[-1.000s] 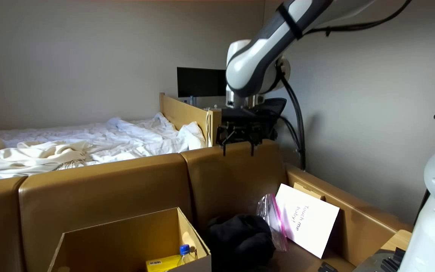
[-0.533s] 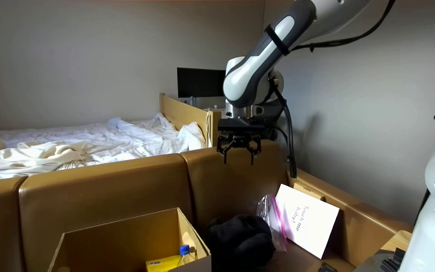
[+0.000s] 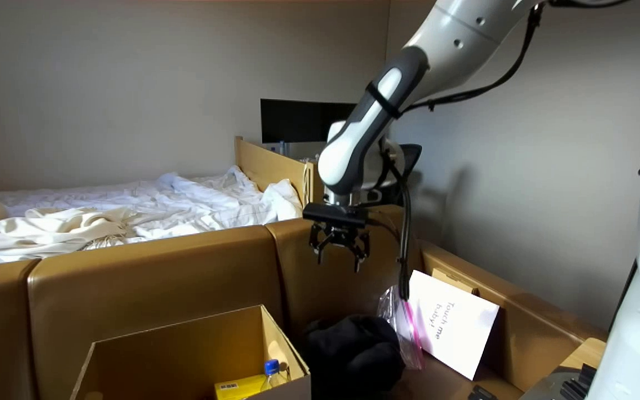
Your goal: Pick up the black cloth from the couch and put it in the box.
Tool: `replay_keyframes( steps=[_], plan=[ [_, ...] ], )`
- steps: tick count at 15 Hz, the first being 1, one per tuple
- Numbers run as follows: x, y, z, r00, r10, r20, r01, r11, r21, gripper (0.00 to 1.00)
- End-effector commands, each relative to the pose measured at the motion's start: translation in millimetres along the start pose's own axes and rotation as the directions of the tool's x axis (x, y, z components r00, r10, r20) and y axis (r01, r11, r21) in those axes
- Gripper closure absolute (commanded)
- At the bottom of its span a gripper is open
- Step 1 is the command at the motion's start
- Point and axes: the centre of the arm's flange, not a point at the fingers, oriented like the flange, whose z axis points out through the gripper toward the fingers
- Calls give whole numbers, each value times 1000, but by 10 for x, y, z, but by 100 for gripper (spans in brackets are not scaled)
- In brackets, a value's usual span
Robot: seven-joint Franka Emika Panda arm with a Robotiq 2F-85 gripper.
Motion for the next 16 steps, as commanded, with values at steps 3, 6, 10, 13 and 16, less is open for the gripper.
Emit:
replay_keyframes(
  steps=[3,6,10,13,16],
  plan=[
    [215,-117,905,962,268,46,-271,952,140,0],
    [106,-234,1352,935,328,137,-347,924,159,0],
    [-152,-179,1799,872,387,299,-431,897,95,0],
    [-264,36,2013,809,462,364,-500,866,13,0],
    [-284,187,2115,776,532,339,-544,836,-66,0]
  ],
)
